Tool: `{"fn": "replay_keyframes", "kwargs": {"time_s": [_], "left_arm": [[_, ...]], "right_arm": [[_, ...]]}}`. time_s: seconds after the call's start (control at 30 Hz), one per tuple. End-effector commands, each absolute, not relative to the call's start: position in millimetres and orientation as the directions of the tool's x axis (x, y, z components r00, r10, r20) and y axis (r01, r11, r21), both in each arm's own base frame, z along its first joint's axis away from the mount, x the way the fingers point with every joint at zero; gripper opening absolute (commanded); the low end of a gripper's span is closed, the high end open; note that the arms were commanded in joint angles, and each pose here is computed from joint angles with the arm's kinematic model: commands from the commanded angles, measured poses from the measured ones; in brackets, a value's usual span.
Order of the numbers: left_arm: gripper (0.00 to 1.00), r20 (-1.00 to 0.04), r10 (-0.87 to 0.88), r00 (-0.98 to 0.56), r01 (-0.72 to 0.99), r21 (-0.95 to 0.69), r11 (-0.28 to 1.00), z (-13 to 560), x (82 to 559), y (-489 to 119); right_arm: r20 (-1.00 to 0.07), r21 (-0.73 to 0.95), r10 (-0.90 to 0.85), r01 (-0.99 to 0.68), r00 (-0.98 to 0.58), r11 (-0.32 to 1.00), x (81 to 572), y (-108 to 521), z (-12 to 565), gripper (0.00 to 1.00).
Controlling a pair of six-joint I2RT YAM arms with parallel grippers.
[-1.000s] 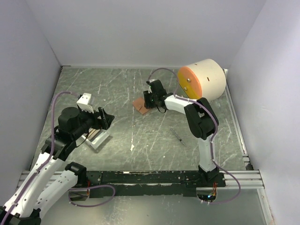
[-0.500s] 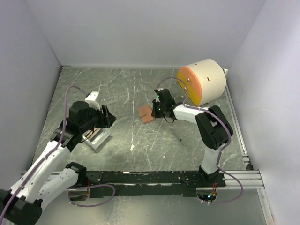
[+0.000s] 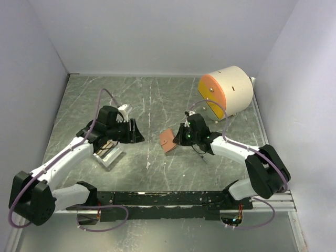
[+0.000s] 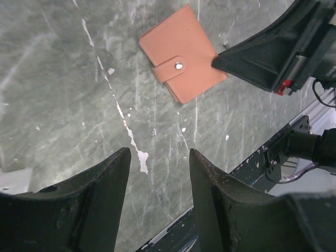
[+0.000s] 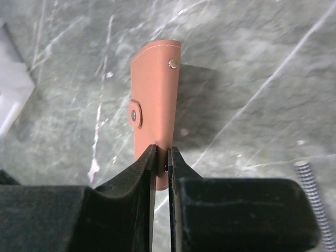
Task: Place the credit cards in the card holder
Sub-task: Open the card holder at the center of the board.
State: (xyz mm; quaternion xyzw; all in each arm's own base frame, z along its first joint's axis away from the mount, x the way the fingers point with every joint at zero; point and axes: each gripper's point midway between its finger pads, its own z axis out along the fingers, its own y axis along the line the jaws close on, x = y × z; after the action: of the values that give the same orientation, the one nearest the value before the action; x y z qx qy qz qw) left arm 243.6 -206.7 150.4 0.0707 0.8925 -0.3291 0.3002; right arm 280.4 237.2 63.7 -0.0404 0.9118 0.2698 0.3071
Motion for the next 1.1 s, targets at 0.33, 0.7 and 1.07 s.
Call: {"fn": "replay_keyframes", "kwargs": {"time_s": [0.33,0.7,1.07], "left_arm": [[0.6,-0.446,-0.002,-0.895,0.325,-0.655,0.682,112,233,-282],[0.61,-0.383,0.086,-0.92,0.329,-0.632,0.701,68,227,-309],[0.63,-0.411,0.091,-0.907,0.341,-0.592,0.73,59,234,-308]], "right_arm": [[-0.571,0.63,0.231,-0.241,-0.788,0.739,235,276,99,0.03],[-0.597,0.594,0.205,-0.256,-0.776,0.763,229,278,102,0.03],[-0.589,0.571,0.165,-0.262,-0.792,0.778,220,282,87,0.02]]}}
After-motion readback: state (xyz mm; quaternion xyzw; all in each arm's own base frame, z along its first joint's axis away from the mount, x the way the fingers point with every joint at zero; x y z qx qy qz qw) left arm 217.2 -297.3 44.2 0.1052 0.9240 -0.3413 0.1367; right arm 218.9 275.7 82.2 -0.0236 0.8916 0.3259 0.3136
